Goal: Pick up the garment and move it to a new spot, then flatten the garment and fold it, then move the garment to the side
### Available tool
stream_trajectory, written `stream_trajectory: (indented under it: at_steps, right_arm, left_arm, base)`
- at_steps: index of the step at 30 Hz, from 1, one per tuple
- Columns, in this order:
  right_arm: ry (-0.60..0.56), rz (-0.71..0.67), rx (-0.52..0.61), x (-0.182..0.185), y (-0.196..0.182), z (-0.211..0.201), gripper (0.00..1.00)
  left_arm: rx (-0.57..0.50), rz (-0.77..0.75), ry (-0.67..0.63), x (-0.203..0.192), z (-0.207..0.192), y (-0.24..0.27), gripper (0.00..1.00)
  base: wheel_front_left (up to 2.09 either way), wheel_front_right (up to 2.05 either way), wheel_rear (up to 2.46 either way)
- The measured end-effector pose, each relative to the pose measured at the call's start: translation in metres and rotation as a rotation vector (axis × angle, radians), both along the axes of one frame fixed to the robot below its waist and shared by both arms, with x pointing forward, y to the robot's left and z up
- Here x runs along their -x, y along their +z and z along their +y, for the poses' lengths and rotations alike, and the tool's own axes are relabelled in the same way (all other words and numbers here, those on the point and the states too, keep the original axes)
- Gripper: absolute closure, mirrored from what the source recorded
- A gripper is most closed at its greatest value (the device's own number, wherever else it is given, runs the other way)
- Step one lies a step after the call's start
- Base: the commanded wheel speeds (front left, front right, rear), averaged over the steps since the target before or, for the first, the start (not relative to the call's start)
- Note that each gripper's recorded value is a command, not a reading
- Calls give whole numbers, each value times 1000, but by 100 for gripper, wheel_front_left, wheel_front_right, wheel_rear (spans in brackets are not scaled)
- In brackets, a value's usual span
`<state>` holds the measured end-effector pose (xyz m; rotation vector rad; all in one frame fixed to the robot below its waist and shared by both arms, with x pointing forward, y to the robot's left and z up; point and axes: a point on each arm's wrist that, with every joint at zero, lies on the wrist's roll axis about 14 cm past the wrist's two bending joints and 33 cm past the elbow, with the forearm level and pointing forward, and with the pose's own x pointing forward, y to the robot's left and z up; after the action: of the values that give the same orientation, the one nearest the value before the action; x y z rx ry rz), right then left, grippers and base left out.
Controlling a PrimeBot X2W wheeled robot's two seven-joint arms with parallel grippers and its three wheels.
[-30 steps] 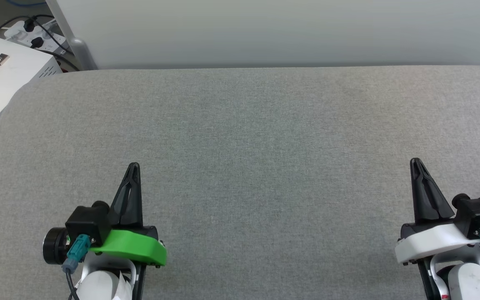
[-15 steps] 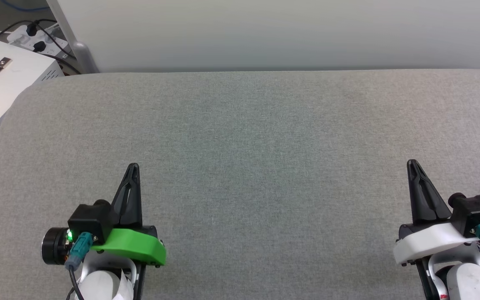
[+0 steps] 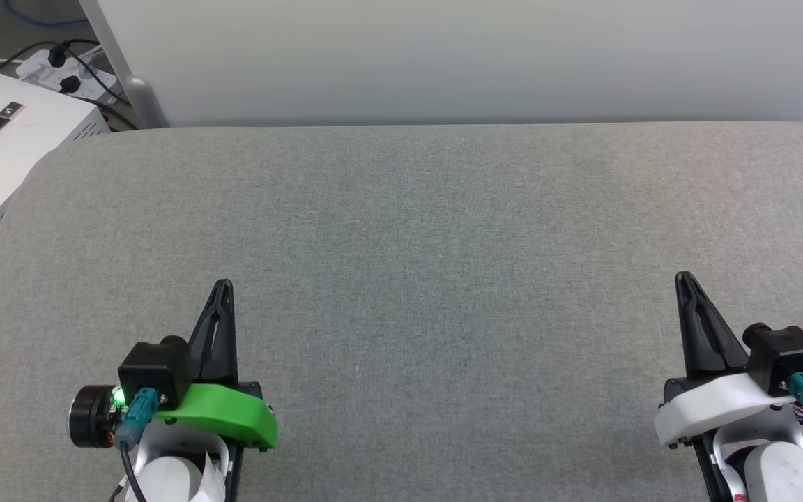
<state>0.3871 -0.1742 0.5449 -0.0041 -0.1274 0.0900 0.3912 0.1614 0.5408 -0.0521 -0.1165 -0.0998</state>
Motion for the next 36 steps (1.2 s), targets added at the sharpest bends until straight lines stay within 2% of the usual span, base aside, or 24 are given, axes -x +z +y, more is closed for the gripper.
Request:
stream_trajectory:
  at_steps: [36]
  right_arm:
    - [18, 47, 18, 7, -2, 7, 100]
  left_arm:
    - [-50, 37, 41, 7, 7, 1, 100]
  base:
    - [0, 0, 0]
